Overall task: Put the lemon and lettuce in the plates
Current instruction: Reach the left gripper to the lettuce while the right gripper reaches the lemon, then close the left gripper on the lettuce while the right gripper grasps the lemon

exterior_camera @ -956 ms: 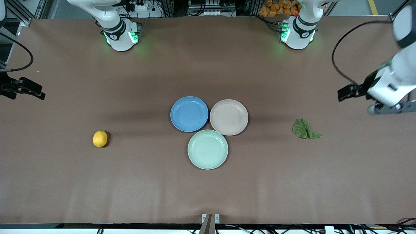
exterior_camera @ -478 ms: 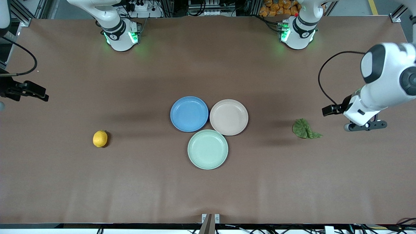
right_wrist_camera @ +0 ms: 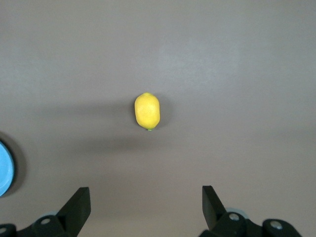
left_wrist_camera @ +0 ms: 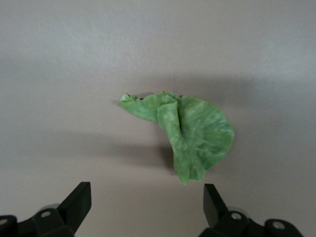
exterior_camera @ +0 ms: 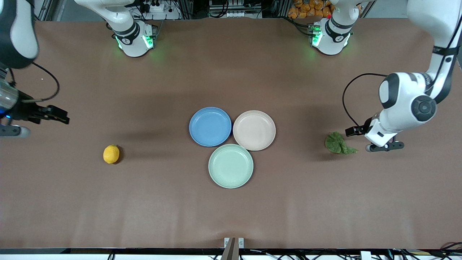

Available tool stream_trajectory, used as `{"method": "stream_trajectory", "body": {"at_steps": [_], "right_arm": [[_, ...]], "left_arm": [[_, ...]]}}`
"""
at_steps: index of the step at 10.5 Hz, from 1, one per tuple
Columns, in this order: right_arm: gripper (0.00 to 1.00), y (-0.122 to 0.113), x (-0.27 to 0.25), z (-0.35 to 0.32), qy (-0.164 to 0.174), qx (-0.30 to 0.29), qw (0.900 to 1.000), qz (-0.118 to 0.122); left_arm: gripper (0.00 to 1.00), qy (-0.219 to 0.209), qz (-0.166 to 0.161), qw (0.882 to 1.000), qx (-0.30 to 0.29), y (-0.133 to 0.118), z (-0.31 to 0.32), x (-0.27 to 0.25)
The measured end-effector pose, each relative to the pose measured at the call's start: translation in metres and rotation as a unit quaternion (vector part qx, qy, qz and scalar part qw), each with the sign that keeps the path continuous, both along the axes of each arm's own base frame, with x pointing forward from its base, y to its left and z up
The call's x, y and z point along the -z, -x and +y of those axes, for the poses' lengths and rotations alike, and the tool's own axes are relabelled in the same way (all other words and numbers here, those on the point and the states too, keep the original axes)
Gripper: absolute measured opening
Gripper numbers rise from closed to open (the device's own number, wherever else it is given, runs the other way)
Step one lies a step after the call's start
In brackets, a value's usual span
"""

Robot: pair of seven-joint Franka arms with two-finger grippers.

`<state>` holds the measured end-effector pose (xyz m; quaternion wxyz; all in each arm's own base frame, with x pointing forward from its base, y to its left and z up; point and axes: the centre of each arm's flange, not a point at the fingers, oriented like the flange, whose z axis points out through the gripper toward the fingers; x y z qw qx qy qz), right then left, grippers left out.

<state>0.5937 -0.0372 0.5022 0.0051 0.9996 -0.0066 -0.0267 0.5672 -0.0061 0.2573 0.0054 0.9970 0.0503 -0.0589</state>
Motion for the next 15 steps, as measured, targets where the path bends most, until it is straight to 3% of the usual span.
{"method": "stream_trajectory", "body": {"at_steps": [2,7,8,9,11,14,15], "right_arm": [[1.0,-0.003,0.047,0.006,0.0,-0.005,1.0,0.014],[1.0,-0.002,0.179,0.013,0.006,-0.011,1.0,-0.013],[1.0,-0.004,0.194,0.013,0.007,-0.013,1.0,-0.015],[1.0,-0.006,0.208,0.016,0.008,-0.013,1.0,-0.016],[1.0,-0.01,0.233,0.021,0.008,-0.006,1.0,-0.018],[1.0,-0.013,0.28,0.024,0.011,-0.003,0.999,-0.036],[1.0,-0.012,0.296,0.024,0.012,-0.004,0.999,-0.039]], "left_arm": [[1.0,0.006,0.001,1.0,-0.001,-0.001,-0.001,0.025],[0.99,0.016,0.005,1.0,0.005,-0.016,-0.011,0.055],[0.92,0.017,0.007,1.0,0.005,-0.017,-0.013,0.059],[0.75,0.018,0.008,1.0,0.008,-0.018,-0.016,0.061],[0.67,0.019,0.014,1.0,0.012,-0.018,-0.021,0.068],[0.44,0.021,0.017,1.0,0.012,-0.019,-0.022,0.074],[0.3,0.021,0.015,1.0,0.012,-0.021,-0.022,0.073]]}}
